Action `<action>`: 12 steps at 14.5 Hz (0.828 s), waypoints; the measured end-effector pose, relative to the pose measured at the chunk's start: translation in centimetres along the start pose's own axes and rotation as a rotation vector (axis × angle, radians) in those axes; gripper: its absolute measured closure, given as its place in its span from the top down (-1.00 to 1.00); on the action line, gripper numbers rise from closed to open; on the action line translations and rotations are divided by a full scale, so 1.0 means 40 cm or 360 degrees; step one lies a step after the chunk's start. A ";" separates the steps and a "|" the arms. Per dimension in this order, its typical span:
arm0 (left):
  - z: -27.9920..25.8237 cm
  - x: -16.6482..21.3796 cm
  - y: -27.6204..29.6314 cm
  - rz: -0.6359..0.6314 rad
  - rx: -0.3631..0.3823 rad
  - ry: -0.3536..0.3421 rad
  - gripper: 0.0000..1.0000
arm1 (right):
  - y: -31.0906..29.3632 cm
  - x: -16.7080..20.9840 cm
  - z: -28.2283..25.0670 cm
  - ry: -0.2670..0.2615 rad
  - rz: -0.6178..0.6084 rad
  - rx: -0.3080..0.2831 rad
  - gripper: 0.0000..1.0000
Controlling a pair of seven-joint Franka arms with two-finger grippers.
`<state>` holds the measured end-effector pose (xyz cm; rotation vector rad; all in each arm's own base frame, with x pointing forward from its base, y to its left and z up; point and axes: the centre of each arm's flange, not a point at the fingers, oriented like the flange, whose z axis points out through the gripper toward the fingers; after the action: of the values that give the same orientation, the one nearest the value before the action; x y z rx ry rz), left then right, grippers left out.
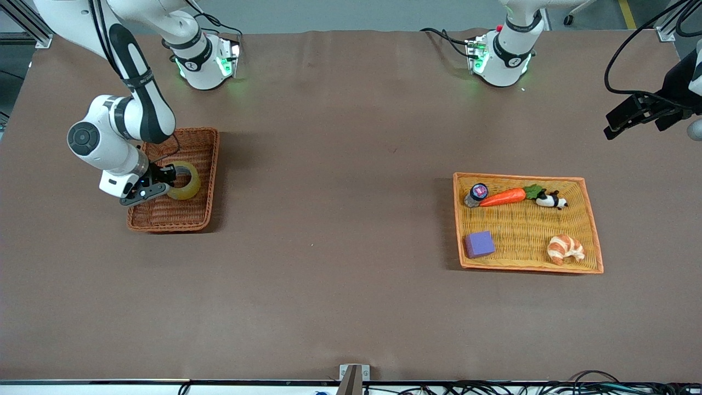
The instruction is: Move tape to another basket
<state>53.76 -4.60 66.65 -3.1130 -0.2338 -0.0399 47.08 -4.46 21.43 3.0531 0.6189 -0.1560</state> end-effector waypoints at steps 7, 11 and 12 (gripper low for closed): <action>0.003 0.000 0.001 0.0001 0.0001 -0.0005 1.00 | 0.068 0.100 -0.219 -0.0072 0.0087 0.0125 1.00; 0.004 0.000 0.002 0.0002 0.0000 -0.0006 1.00 | 0.136 0.175 -0.614 0.0002 0.0380 0.0153 1.00; 0.004 0.000 0.002 0.0002 0.0000 -0.0006 1.00 | 0.128 0.189 -0.684 0.0031 0.0459 0.0146 1.00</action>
<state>53.76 -4.67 66.48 -3.1133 -0.2315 -0.0341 58.57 -5.09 47.90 3.1904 0.1705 -0.1514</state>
